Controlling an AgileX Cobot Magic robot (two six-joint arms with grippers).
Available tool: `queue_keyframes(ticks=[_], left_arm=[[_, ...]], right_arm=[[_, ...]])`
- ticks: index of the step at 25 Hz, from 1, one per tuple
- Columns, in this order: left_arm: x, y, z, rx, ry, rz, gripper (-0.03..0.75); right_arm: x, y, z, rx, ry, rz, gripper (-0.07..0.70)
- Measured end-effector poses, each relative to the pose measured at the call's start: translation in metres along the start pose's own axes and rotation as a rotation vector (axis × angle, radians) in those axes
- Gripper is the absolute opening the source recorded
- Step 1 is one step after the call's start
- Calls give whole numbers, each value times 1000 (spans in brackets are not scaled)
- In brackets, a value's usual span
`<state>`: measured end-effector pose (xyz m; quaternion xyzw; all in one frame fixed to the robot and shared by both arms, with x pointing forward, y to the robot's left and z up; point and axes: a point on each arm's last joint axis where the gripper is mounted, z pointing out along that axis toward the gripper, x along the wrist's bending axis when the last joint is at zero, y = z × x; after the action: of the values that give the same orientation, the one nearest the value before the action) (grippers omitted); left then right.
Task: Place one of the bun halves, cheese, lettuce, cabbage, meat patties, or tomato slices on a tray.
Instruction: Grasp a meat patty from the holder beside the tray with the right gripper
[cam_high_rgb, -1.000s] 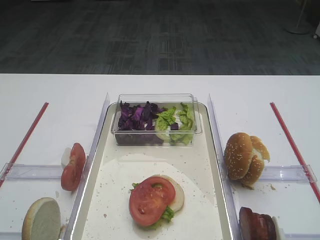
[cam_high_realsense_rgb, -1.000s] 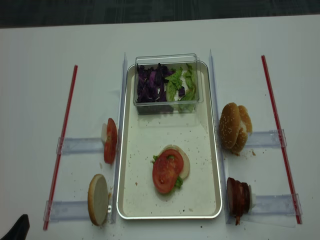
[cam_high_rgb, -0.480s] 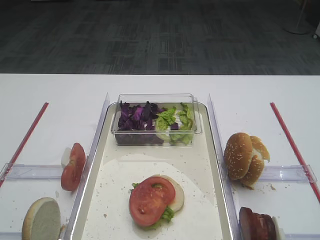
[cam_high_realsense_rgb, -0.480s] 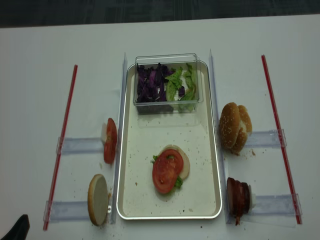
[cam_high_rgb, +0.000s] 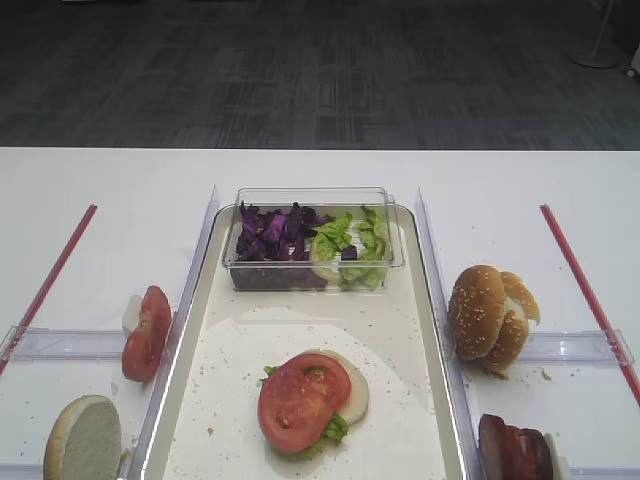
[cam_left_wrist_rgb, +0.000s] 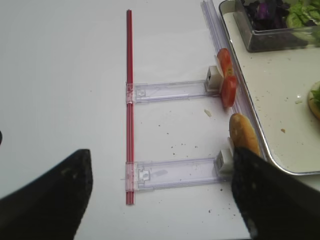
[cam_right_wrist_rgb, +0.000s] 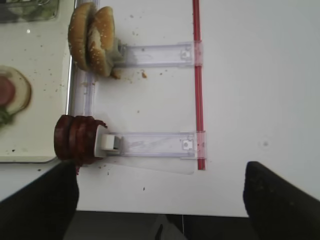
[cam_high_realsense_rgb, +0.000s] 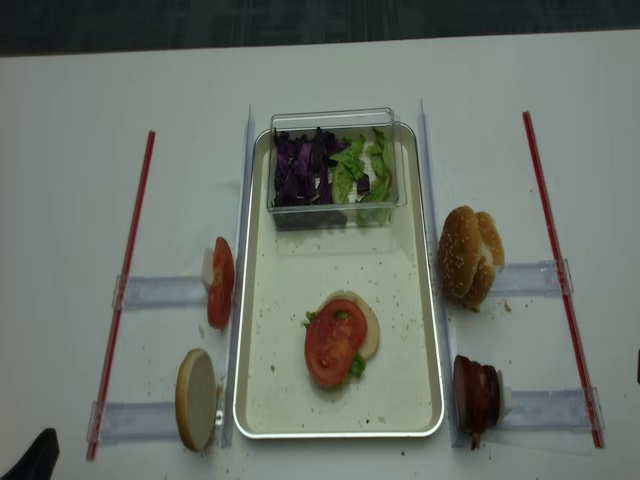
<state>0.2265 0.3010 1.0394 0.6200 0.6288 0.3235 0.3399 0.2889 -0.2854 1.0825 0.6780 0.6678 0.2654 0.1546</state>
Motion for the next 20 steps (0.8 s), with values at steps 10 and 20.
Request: queue_keyframes(ticks=[10,20], left_arm=[[0,0,0,0,0,0,525],[0,0,0,0,0,0,525]], right_arm=[[-2,33,51,299,0,54,678],[-11,47,100,535,-45,70,678]])
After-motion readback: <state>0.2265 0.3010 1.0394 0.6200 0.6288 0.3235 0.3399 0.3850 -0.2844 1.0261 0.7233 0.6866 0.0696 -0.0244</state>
